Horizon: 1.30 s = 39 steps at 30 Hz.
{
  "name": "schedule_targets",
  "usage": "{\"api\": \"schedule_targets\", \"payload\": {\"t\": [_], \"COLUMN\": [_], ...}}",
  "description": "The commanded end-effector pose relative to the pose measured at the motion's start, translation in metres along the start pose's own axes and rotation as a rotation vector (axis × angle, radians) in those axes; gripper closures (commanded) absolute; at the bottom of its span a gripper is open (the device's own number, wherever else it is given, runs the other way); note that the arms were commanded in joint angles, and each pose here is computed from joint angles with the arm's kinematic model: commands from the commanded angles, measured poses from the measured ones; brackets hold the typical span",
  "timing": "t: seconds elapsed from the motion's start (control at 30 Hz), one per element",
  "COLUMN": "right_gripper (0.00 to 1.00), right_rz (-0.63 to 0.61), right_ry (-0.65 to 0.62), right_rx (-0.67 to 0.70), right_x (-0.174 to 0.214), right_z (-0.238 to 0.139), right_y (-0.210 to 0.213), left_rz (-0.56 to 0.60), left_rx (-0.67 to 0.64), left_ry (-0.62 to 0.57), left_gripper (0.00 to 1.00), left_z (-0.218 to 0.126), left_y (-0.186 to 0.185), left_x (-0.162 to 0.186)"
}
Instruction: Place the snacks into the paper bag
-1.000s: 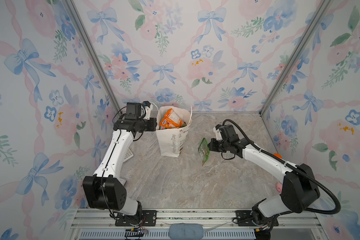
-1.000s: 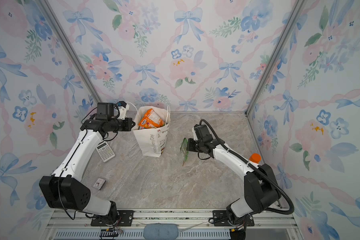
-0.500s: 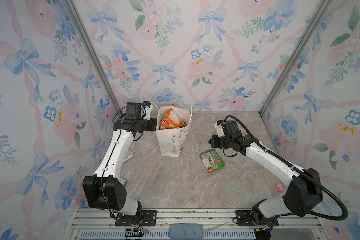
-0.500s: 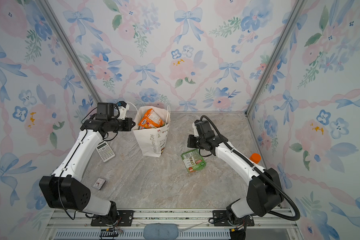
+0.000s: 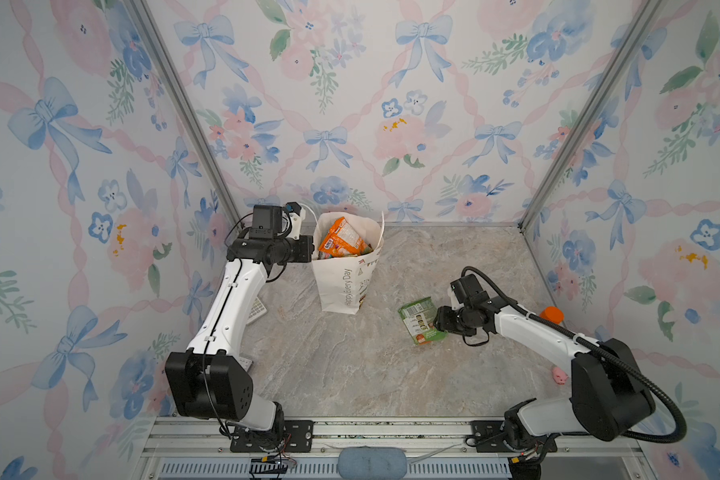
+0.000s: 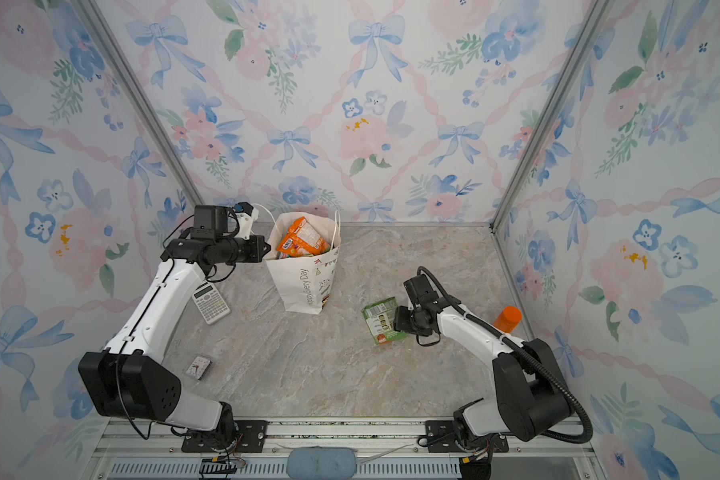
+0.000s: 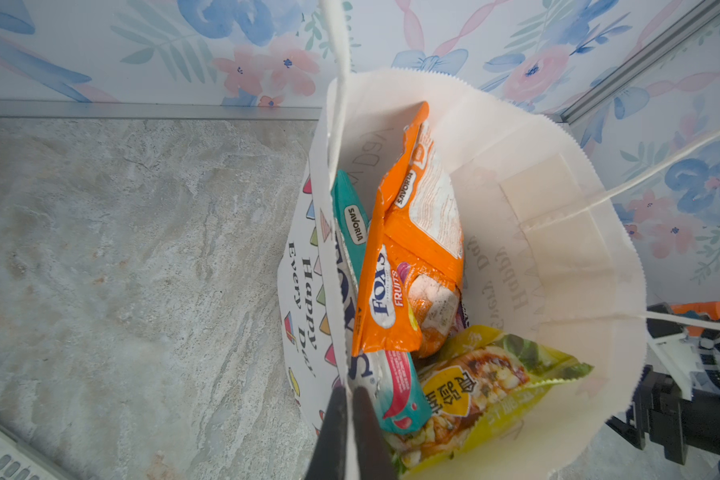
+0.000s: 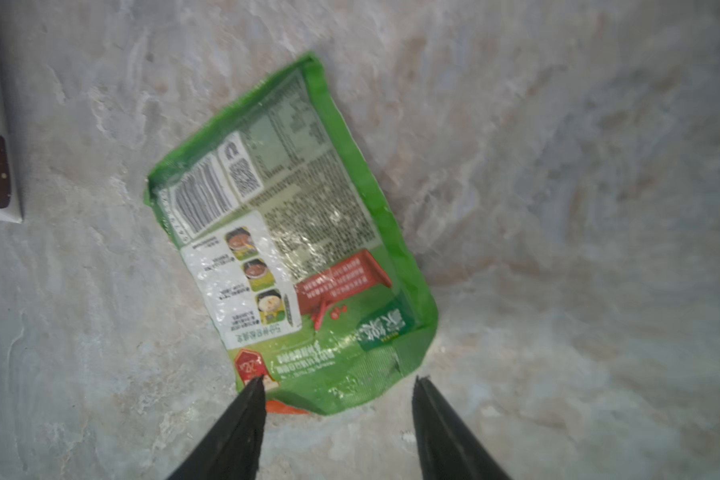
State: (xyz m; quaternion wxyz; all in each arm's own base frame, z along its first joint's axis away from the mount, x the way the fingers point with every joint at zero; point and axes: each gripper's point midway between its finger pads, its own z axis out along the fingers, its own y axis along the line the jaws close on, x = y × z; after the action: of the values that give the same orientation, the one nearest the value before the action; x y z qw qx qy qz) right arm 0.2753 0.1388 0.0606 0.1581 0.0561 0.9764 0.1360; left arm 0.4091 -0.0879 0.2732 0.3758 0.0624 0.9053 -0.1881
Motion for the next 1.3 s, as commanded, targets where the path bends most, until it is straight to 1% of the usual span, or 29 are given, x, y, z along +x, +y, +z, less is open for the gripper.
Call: {"api": "schedule_targets", "payload": {"t": [0.0, 0.17, 0.33, 0.6, 0.83, 1.0, 1.03, 1.2, 1.27], "right_gripper": [0.41, 0.41, 0.42, 0.43, 0.47, 0.55, 0.58, 0.9, 1.0], "right_rz": [0.117, 0.232, 0.332, 0.399, 0.451, 0.481, 0.489, 0.494, 0.476], "right_ry": [-0.057, -0.103, -0.103, -0.094, -0.107, -0.108, -0.108, -0.139, -0.162], "right_rx": [-0.041, -0.098, -0.174, -0.239, -0.213, -0.219, -0.223, -0.259, -0.27], "right_x": [0.002, 0.011, 0.012, 0.008, 0.006, 0.004, 0.003, -0.011, -0.019], "right_z": [-0.01, -0.009, 0.001, 0.018, 0.031, 0.041, 0.043, 0.038, 0.03], "right_y": [-0.003, -0.012, -0.017, -0.015, -0.023, -0.024, -0.024, -0.015, -0.01], "left_rz": [0.019, 0.016, 0.018, 0.02, 0.019, 0.022, 0.021, 0.021, 0.021], "left_rx": [0.033, 0.033, 0.031, 0.031, 0.03, 0.029, 0.029, 0.03, 0.03], "left_ry": [-0.075, -0.071, -0.073, -0.073, -0.074, -0.076, -0.074, -0.075, -0.075], "left_gripper": [1.0, 1.0, 1.0, 1.0, 1.0, 1.0, 1.0, 1.0, 1.0], "left_z": [-0.01, -0.01, -0.01, -0.01, -0.01, -0.011, -0.01, -0.01, -0.011], "left_y": [-0.011, -0.011, -0.011, -0.011, -0.011, -0.011, -0.011, -0.011, -0.011], "left_x": [-0.016, -0.015, -0.015, -0.015, -0.015, -0.016, -0.015, -0.015, -0.016]}}
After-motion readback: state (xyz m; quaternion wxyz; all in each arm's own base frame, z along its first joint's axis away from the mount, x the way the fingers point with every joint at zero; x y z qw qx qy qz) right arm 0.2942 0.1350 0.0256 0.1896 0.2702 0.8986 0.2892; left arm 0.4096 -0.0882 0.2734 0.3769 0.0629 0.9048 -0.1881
